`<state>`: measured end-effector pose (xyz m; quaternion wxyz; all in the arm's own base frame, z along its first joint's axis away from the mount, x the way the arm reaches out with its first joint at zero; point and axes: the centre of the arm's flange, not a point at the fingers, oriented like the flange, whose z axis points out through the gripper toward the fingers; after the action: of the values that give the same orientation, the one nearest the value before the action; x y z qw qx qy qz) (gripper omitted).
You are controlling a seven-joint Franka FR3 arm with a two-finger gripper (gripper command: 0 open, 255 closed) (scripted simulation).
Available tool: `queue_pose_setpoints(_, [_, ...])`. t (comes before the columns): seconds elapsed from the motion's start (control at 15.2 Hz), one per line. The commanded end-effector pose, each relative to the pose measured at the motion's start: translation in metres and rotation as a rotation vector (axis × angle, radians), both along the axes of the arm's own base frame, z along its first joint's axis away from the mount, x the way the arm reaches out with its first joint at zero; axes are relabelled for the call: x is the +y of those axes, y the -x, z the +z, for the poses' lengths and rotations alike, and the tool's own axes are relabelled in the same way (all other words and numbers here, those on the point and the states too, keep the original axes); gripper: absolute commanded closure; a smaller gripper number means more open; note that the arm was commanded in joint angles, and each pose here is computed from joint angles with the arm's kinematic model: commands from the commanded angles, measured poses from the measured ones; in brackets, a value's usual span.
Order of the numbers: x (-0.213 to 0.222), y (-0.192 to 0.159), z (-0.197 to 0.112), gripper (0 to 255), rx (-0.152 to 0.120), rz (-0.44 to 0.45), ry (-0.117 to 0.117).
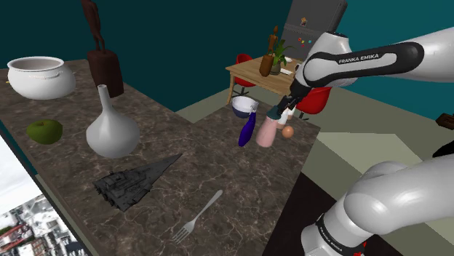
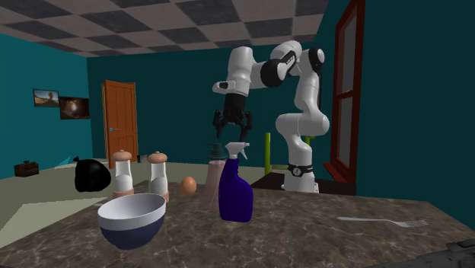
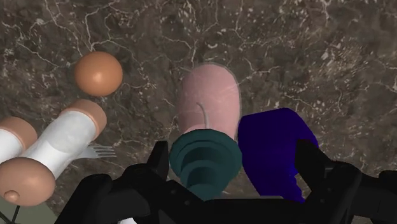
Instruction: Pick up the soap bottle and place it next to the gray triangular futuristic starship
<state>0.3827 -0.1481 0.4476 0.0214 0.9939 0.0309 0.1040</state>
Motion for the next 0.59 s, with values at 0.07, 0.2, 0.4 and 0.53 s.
queue_pose_setpoints(0.07, [-0.019,-0.017,-0.029,0,-0.021,0.022,0.004])
queue_pose_setpoints(0.2, [-0.019,-0.019,-0.039,0,-0.021,0.022,0.004])
queue_pose_setpoints(0.4, [-0.02,-0.023,-0.055,0,-0.021,0.022,0.004])
queue_pose_setpoints(0.53, [-0.02,-0.025,-0.065,0,-0.021,0.022,0.004])
